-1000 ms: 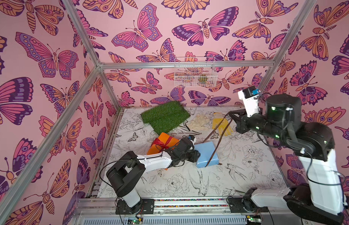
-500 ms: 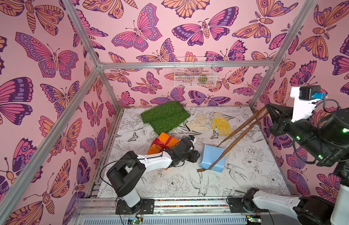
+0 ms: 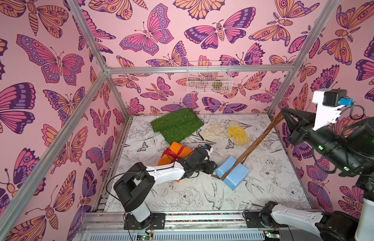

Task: Untie the ribbon bows on the gift boxes
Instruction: Pull the ribbon from the gift box.

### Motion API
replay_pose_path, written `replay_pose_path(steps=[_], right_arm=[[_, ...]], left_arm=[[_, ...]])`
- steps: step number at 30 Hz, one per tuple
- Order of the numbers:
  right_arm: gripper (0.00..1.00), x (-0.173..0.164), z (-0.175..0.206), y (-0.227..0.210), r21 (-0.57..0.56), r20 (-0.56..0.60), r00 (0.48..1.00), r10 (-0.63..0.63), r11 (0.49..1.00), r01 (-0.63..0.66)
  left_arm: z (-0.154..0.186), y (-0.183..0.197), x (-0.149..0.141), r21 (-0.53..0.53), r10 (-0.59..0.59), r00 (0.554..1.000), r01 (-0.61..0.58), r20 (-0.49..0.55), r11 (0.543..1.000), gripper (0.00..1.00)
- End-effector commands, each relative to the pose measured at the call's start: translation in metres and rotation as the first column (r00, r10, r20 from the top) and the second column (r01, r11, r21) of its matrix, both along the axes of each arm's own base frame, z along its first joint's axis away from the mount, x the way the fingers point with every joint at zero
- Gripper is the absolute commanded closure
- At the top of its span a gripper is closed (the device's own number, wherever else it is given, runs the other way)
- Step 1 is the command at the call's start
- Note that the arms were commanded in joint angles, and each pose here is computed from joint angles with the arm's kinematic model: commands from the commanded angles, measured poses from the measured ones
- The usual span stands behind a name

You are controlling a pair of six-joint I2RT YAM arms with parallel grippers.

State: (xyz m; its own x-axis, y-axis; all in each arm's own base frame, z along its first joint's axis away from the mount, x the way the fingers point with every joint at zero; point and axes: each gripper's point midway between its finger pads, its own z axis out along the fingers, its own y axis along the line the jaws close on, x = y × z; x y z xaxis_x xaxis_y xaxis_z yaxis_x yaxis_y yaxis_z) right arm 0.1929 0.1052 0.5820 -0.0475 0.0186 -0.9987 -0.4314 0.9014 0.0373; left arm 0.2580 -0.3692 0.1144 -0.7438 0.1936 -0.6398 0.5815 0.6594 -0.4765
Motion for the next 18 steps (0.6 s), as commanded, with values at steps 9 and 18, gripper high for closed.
replay_pose_path(steps=[9, 18], right_arm=[[1.0, -0.031, 0.082, 0.011, 0.165, 0.336, 0.934, 0.12, 0.969, -0.184], [1.0, -0.052, 0.131, -0.022, 0.22, 0.556, 0.83, -0.03, 0.969, -0.112]], left_arm=[[0.053, -0.014, -0.014, -0.14, -0.121, 0.982, 0.142, 0.148, 0.98, 0.34], [0.026, -0.008, -0.014, -0.101, -0.098, 0.991, 0.108, 0.095, 0.989, 0.34]])
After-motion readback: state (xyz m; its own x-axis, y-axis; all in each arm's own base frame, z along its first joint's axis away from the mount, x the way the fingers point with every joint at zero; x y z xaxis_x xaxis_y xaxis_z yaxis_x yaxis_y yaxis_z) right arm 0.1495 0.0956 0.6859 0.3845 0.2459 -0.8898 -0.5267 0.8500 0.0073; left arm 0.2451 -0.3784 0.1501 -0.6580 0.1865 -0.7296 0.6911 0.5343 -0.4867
